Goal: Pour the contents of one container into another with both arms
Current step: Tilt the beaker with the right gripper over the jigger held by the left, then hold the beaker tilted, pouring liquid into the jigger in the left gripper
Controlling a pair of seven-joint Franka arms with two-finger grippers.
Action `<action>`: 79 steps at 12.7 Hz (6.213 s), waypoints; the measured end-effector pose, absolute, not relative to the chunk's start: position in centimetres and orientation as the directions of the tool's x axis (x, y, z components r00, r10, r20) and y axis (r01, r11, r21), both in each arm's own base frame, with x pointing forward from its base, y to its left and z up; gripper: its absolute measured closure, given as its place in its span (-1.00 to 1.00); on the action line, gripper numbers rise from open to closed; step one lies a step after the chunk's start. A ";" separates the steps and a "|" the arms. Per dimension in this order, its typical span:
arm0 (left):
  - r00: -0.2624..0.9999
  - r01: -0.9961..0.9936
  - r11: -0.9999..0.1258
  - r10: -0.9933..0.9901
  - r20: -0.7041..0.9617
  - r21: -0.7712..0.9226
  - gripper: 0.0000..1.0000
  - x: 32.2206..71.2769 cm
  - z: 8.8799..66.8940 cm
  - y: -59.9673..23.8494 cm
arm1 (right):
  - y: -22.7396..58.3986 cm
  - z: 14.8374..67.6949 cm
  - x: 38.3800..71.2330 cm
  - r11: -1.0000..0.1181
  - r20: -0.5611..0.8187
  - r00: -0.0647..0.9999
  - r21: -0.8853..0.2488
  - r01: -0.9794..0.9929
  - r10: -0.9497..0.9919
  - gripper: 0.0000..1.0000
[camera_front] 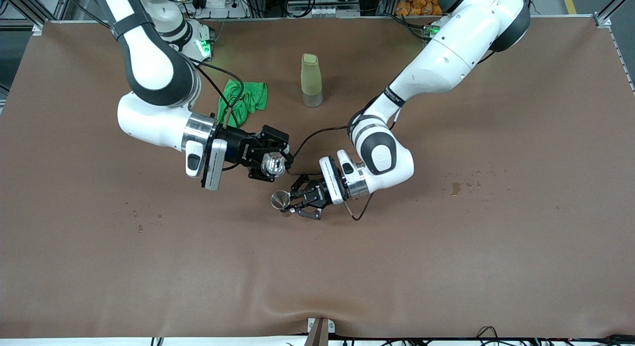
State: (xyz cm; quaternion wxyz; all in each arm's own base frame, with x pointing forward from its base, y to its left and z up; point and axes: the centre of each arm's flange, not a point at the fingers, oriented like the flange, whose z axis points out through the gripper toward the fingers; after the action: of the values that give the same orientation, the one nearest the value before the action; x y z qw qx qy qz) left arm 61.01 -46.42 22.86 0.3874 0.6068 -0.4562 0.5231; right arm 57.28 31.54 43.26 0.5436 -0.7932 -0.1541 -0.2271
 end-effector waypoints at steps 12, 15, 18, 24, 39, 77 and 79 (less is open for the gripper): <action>0.046 -0.958 -0.286 -0.140 0.989 0.005 0.59 60.7 22.8 -46.8 | 31.6 43.0 56.4 -0.365 0.432 0.901 -0.845 0.391 -0.035 0.69; 0.050 -0.957 -0.289 -0.136 0.989 0.009 0.59 60.7 22.8 -46.8 | 31.6 43.4 56.6 -0.359 0.390 0.919 -0.867 0.345 -0.059 0.69; 0.057 -0.956 -0.294 -0.131 0.990 0.016 0.59 60.7 22.8 -46.8 | 31.6 43.4 56.6 -0.356 0.360 0.930 -0.880 0.313 -0.071 0.69; 0.065 -0.957 -0.291 -0.134 0.989 0.023 0.59 60.3 22.4 -46.9 | 31.9 43.7 57.2 -0.346 0.325 0.941 -0.897 0.276 -0.091 0.69; 0.087 -0.955 -0.293 -0.149 0.985 0.040 0.59 60.0 21.2 -46.2 | 32.2 42.8 58.7 -0.312 0.270 0.952 -0.925 0.215 -0.143 0.69; 0.099 -0.957 -0.286 -0.167 0.981 0.048 0.59 59.0 21.1 -45.2 | 33.7 41.0 57.1 -0.218 0.053 0.975 -0.976 0.005 -0.216 0.69; 0.090 -0.959 -0.281 -0.170 0.981 0.039 0.59 58.9 21.1 -44.7 | 33.2 41.0 57.4 -0.218 0.049 0.973 -0.976 -0.002 -0.227 0.69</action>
State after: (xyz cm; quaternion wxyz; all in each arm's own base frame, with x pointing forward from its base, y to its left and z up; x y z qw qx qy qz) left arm 58.92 -44.68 21.09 0.3937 0.6245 -0.4521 0.5007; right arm 57.41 33.17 41.02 0.6208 -0.7752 0.0739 -0.0905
